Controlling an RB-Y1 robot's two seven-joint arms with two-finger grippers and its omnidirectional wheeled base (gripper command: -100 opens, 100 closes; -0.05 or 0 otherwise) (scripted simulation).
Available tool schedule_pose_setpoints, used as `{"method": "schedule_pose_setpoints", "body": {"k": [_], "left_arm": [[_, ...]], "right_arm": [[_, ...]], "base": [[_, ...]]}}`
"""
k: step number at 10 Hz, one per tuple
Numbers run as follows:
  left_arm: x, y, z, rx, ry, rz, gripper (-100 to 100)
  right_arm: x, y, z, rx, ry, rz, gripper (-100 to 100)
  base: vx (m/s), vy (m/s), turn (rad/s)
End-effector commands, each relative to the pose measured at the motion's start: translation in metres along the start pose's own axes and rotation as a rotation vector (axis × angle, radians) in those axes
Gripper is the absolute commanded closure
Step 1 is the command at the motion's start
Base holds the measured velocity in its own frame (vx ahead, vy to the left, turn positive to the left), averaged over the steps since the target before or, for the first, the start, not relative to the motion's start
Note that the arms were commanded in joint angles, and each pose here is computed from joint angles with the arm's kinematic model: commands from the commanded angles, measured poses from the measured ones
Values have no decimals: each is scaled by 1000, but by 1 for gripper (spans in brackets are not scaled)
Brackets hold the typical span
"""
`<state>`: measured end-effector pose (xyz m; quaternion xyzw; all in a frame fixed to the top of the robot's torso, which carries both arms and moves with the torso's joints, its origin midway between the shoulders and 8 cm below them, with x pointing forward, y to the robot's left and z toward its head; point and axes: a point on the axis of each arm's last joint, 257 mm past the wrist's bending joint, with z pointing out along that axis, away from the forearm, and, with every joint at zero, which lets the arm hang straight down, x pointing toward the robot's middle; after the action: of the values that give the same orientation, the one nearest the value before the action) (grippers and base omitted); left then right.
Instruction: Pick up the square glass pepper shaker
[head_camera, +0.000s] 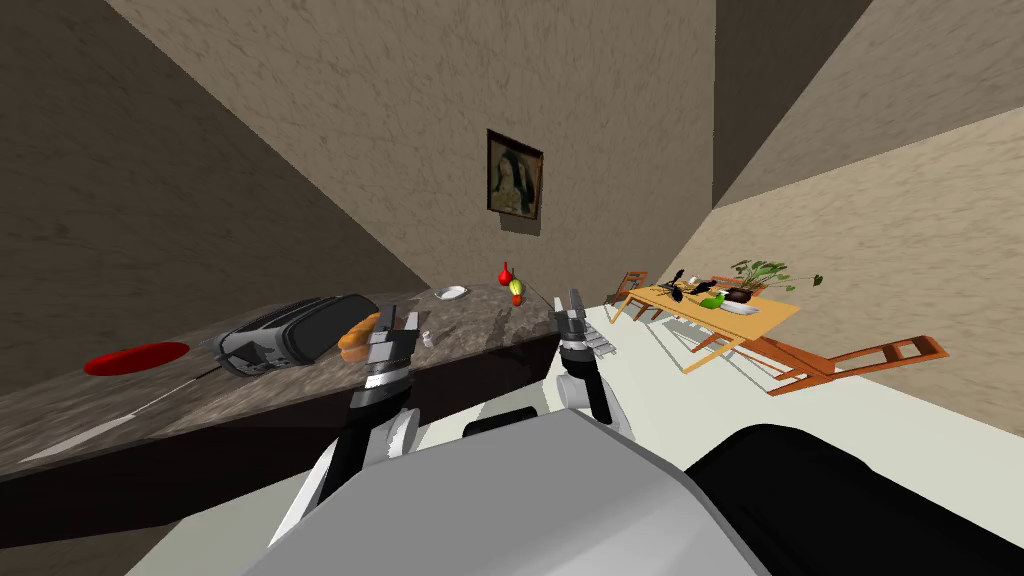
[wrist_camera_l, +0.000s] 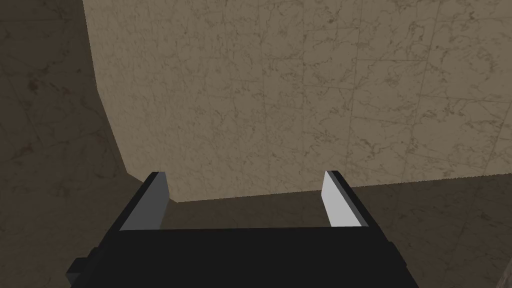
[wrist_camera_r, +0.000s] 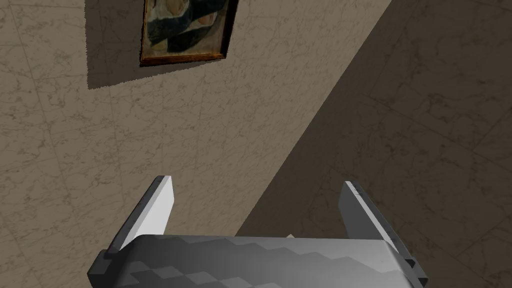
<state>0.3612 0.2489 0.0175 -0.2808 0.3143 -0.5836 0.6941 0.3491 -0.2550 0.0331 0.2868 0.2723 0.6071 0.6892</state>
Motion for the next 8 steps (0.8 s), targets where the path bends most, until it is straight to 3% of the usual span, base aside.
{"method": "schedule_pose_setpoints", "body": {"k": [1,4,8], "left_arm": [[3,5,-2,-13,29,22,-100],[8,26,-10,-60,92,85,-100],[9,68,-27,-157,170,197,-100]], "right_arm": [[0,0,0,0,0,0,0],[0,0,0,0,0,0,0],[0,0,0,0,0,0,0]], "base": [[-24,-9,-19],[-73,-27,-41],[-126,-43,-64]]}}
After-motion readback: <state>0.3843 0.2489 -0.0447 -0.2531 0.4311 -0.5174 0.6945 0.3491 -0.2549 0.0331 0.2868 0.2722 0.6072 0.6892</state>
